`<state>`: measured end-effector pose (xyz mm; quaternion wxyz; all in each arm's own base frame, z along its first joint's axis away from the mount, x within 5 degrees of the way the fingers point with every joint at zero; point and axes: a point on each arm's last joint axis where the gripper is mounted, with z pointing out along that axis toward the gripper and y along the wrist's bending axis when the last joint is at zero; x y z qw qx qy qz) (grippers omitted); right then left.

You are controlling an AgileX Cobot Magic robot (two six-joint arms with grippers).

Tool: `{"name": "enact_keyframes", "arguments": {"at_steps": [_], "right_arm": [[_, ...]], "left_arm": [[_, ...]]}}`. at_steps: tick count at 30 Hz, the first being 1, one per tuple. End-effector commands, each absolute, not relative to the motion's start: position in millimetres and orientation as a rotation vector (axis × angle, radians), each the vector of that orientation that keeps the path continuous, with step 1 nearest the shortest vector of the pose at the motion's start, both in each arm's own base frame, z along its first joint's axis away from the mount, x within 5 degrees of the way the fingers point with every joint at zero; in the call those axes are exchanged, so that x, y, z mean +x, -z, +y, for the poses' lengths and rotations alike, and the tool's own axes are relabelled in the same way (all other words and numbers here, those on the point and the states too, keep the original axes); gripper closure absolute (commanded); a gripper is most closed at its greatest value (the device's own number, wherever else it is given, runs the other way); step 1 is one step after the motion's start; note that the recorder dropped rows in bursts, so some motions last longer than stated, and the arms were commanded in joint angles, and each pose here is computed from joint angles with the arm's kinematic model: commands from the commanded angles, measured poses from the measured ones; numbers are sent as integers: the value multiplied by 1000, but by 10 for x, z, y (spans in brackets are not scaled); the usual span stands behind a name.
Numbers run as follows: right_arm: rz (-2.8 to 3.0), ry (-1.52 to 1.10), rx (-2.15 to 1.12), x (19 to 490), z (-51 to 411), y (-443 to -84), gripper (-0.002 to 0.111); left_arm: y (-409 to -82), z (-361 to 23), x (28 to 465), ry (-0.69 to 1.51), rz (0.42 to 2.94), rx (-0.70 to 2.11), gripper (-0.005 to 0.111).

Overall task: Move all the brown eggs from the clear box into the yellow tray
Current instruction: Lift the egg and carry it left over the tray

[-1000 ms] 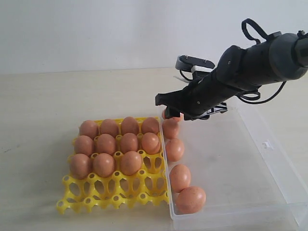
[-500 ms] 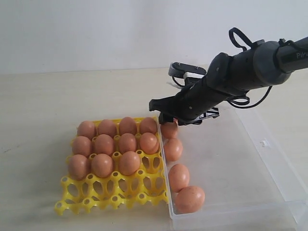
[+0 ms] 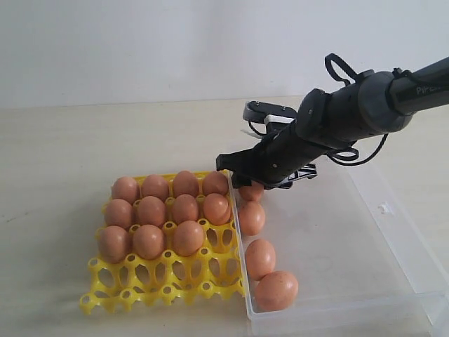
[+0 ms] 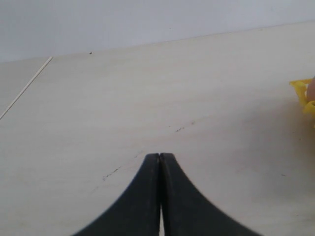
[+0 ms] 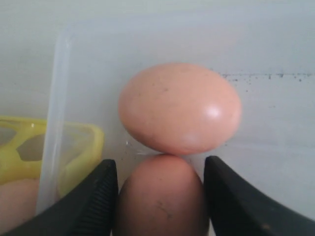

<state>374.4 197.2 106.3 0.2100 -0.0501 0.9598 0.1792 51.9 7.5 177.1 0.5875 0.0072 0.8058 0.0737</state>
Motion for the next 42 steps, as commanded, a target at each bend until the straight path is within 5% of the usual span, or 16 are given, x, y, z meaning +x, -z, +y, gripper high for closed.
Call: {"name": "enact_keyframes", "arguments": {"at_steps": [1, 5, 6, 17, 23, 31, 42], "right_arm": [[2650, -475, -193, 3767, 1987, -1017, 64], [2639, -456, -273, 3764, 1987, -1016, 105], [2640, -456, -285, 3760, 1988, -1023, 108], [2429, -396, -317, 3583, 1821, -1601, 108], [2223, -427, -384, 2951, 1893, -2073, 108], [2128, -480, -487, 2323, 2205, -1909, 108], [2148, -413, -500, 2376, 2277, -1584, 108]], "left_arm": [[-1792, 71, 522, -165, 1865, 18, 107], [-1792, 71, 522, -165, 1865, 18, 107], [-1792, 71, 522, -165, 1865, 18, 107], [-1792, 71, 522, -164, 1865, 16, 107], [-1792, 71, 522, -165, 1865, 18, 107], [-1792, 71, 522, -165, 1865, 18, 107], [-1792, 71, 522, -165, 1865, 18, 107]]}}
